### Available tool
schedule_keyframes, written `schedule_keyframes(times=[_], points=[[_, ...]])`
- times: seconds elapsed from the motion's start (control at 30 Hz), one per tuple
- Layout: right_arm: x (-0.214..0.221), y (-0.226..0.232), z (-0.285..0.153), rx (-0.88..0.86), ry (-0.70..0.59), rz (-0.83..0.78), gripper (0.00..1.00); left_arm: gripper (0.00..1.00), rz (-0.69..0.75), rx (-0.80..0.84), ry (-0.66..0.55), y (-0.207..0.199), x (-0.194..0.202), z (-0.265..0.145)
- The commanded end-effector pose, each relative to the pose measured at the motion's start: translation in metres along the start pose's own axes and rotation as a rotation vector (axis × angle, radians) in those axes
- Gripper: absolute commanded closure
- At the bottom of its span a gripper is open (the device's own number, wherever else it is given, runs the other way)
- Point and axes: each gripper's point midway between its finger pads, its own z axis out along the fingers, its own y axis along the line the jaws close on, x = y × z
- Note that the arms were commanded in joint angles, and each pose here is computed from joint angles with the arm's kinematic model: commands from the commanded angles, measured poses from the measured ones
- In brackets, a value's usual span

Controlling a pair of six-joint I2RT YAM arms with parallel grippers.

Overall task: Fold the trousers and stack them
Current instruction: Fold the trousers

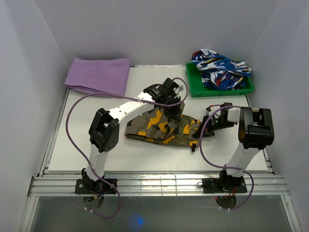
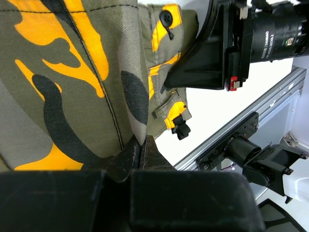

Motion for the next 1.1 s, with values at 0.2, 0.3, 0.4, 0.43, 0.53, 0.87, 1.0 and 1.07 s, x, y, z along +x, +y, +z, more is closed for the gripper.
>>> schedule_keyframes(times=[0.2,0.3,0.4,0.43,0.53,0.87,1.0,1.07], points=[[-0.01,-0.028,-0.002,0.143,-0.05,-0.067,0.92,1.0,-0.019,0.055,-0.046,-0.044,-0.006,0.014],[-0.011,-0.028,-0.002,0.144,-0.054,-0.066,0.92,1.0,-0.026,0.07,-0.054,-0.053,-0.011,0.019],[-0.011,-0.027,-0.003,0.147,-0.059,-0.069,0.92,1.0,-0.029,0.085,-0.061,-0.062,-0.016,0.024],[-0.011,-0.027,-0.004,0.148,-0.062,-0.069,0.92,1.0,-0.03,0.093,-0.069,-0.065,-0.02,0.024],[-0.01,-0.027,-0.005,0.153,-0.064,-0.071,0.92,1.0,-0.043,0.102,-0.054,-0.068,-0.019,0.033],[-0.009,-0.03,-0.004,0.166,-0.066,-0.059,0.92,1.0,-0.064,0.153,-0.037,-0.085,-0.018,0.04],[-0.01,-0.03,-0.005,0.173,-0.071,-0.063,0.92,1.0,-0.076,0.171,-0.027,-0.092,-0.014,0.037],[-0.01,-0.031,-0.005,0.178,-0.075,-0.064,0.92,1.0,-0.082,0.177,-0.024,-0.094,-0.013,0.037]])
